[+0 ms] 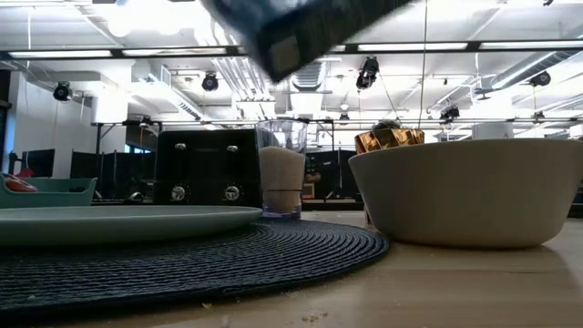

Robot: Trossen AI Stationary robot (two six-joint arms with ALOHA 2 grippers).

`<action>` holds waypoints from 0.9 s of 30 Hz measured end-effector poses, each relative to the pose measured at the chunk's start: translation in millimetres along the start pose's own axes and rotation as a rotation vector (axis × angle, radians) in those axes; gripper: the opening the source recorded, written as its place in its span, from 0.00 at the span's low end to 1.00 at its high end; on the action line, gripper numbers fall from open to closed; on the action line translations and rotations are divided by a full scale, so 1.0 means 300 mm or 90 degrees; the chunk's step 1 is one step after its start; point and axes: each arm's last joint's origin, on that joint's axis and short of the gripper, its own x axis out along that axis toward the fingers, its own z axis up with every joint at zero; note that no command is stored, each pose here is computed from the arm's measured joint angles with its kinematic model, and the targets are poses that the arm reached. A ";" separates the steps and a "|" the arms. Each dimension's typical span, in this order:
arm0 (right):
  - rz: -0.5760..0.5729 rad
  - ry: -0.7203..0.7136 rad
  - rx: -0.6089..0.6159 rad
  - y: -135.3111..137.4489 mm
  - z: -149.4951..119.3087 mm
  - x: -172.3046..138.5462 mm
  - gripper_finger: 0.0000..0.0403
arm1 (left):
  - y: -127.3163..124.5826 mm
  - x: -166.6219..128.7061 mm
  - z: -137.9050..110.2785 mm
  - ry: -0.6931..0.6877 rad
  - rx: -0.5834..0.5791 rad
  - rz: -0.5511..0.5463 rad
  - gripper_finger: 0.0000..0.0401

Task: Arrange a breakfast setting
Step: Pour the cereal into the gray bowl

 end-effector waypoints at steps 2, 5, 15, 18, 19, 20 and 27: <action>0.004 -0.013 -0.009 0.026 -0.002 -0.042 0.85 | -0.021 0.048 -0.014 0.040 0.009 -0.001 0.27; 0.008 -0.022 -0.020 0.053 -0.008 -0.086 0.85 | -0.043 0.100 -0.034 0.092 0.005 -0.008 0.26; 0.009 -0.030 -0.029 0.078 -0.017 -0.129 0.85 | -0.060 0.130 -0.065 0.207 -0.035 0.017 0.26; 0.009 -0.032 -0.035 0.080 -0.017 -0.133 0.85 | -0.060 0.124 -0.064 0.234 -0.041 0.022 0.26; 0.009 -0.031 -0.037 0.080 -0.017 -0.133 0.85 | -0.061 0.128 -0.065 0.243 -0.039 0.023 0.26; 0.009 -0.031 -0.040 0.080 -0.017 -0.133 0.85 | -0.064 0.133 -0.065 0.251 -0.036 0.022 0.26; 0.008 -0.031 -0.048 0.079 -0.017 -0.132 0.85 | -0.077 0.166 -0.068 0.310 -0.034 0.022 0.26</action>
